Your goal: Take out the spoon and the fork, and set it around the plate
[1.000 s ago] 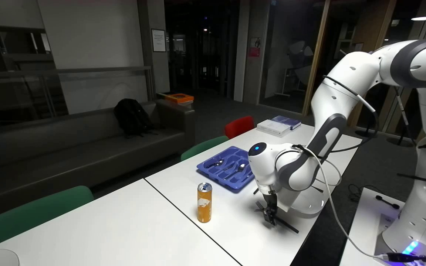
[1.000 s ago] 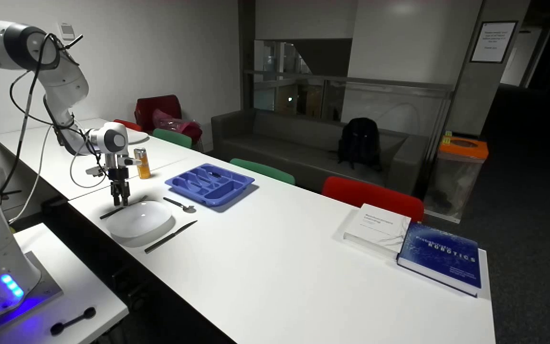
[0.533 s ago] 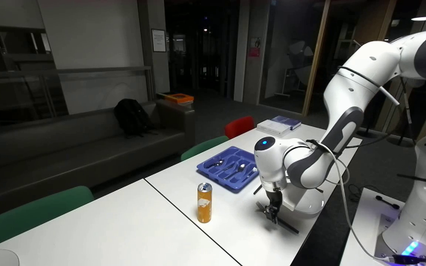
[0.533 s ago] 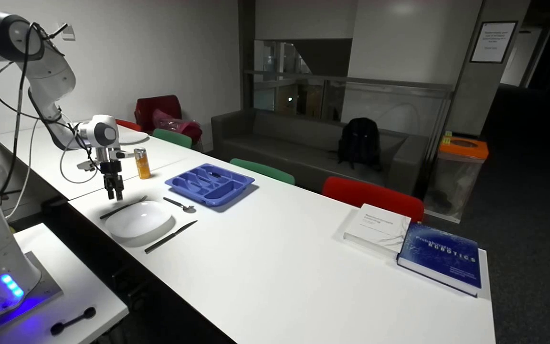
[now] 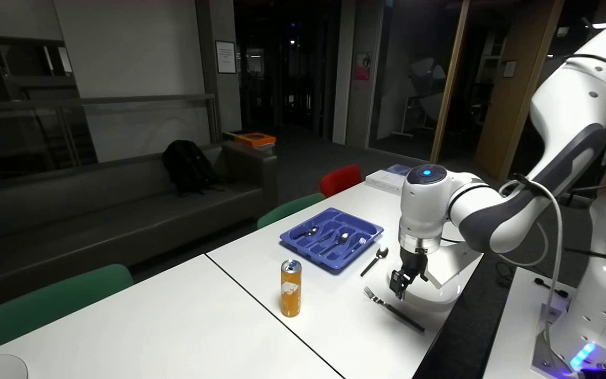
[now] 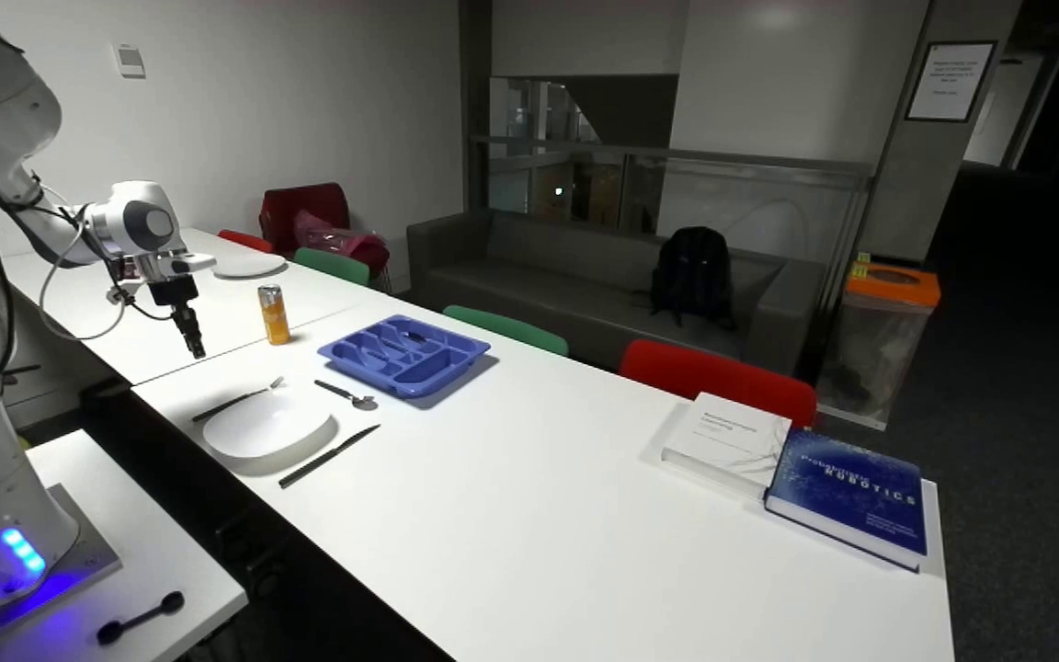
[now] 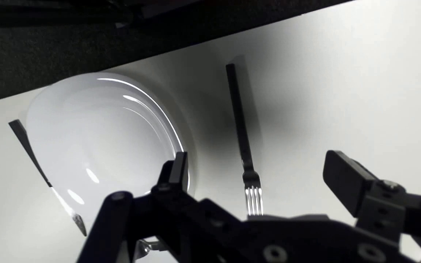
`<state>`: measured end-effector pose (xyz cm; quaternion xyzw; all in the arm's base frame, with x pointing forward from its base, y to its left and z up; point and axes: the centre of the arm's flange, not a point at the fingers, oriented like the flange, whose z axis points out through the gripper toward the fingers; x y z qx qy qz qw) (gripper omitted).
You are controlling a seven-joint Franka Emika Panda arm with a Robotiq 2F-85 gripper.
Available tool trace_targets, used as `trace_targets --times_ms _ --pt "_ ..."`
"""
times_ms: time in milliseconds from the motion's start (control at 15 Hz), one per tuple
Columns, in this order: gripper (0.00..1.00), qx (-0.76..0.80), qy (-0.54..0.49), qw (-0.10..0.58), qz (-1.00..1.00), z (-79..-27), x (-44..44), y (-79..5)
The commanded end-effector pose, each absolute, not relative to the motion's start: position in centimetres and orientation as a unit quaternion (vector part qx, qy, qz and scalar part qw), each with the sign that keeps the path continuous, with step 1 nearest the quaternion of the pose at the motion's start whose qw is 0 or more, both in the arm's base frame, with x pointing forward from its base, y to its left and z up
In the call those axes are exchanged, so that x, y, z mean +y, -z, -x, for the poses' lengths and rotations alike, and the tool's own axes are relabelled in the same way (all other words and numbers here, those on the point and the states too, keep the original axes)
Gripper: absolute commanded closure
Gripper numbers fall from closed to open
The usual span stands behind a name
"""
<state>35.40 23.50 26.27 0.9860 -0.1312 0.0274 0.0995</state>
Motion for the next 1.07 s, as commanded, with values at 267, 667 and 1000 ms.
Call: trace_targets --times_ms 267,667,1000 --pt "0.00 -0.318 -0.072 0.046 -0.944 -31.1 16.1 -35.3" --pt "0.00 -0.387 -0.093 0.047 -0.916 -33.1 14.0 -35.6" --pt "0.00 -0.401 -0.097 0.049 -0.910 -33.3 13.7 -35.7"
